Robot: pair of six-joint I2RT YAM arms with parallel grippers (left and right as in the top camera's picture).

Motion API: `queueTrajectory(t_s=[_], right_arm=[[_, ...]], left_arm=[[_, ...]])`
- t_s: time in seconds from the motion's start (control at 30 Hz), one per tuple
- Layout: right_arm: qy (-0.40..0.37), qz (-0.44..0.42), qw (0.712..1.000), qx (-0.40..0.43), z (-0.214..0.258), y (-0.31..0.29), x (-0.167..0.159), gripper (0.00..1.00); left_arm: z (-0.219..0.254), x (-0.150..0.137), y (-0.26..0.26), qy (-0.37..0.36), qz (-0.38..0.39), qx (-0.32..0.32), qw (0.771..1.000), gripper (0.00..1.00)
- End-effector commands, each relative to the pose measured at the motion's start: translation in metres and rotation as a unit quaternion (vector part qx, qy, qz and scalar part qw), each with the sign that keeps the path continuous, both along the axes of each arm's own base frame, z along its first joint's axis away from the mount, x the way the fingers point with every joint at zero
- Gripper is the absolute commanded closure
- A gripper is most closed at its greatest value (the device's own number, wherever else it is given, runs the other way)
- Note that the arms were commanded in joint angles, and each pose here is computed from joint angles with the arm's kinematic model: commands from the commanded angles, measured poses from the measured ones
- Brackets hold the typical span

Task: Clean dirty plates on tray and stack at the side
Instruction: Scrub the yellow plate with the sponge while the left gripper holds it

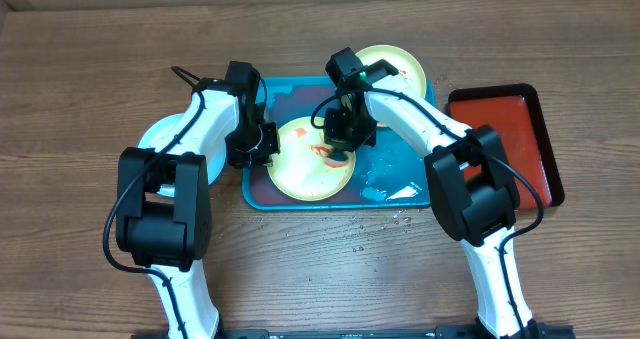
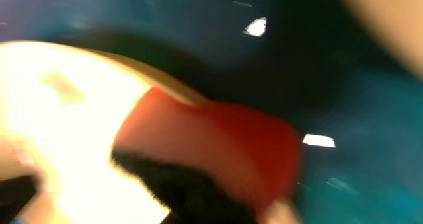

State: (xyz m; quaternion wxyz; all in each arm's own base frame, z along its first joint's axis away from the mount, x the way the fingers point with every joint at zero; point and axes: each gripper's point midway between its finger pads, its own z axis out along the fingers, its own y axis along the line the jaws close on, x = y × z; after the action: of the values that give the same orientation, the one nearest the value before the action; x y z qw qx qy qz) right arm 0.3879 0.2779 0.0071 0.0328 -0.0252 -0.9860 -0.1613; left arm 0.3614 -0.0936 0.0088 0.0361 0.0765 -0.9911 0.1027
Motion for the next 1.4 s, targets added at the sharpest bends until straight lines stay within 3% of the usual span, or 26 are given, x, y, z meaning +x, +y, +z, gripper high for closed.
queueTrajectory(t_s=[0.0,0.27,0.47,0.7,0.9,1.13,1.27,1.37], right_arm=[[0.054,0.002,0.998,0.022,-0.03,0.014,-0.025,0.96],[0.048,0.049,0.997,0.043,-0.027,0.053,-0.048,0.96],[0.073,0.078,0.994,0.011,-0.026,0.035,-0.063,0.96],[0.038,0.053,0.987,-0.148,-0.01,-0.039,-0.031,0.96],[-0.028,0.021,0.975,-0.22,-0.005,-0.061,-0.001,0.96],[-0.072,0.02,0.989,-0.13,-0.011,-0.013,0.016,0.96],[-0.032,0.051,0.998,-0.012,-0.021,0.043,-0.003,0.96],[-0.003,0.075,0.997,0.022,-0.023,0.059,-0.021,0.96]], left_arm=[[-0.006,-0.005,-0.006,0.011,-0.006,-0.022,1.0,0.96],[-0.006,0.0,-0.006,0.002,-0.004,-0.023,1.0,0.96],[-0.006,0.002,-0.006,-0.003,-0.004,-0.023,1.0,0.96],[-0.006,0.003,-0.003,-0.003,-0.001,-0.022,1.0,0.96],[-0.006,0.003,-0.001,-0.003,0.002,-0.022,1.0,0.96],[-0.006,0.003,-0.001,-0.004,0.0,-0.022,1.0,0.96],[-0.006,0.003,-0.001,-0.004,-0.001,-0.023,1.0,0.96],[-0.006,0.004,-0.001,-0.004,-0.001,-0.023,1.0,0.96]])
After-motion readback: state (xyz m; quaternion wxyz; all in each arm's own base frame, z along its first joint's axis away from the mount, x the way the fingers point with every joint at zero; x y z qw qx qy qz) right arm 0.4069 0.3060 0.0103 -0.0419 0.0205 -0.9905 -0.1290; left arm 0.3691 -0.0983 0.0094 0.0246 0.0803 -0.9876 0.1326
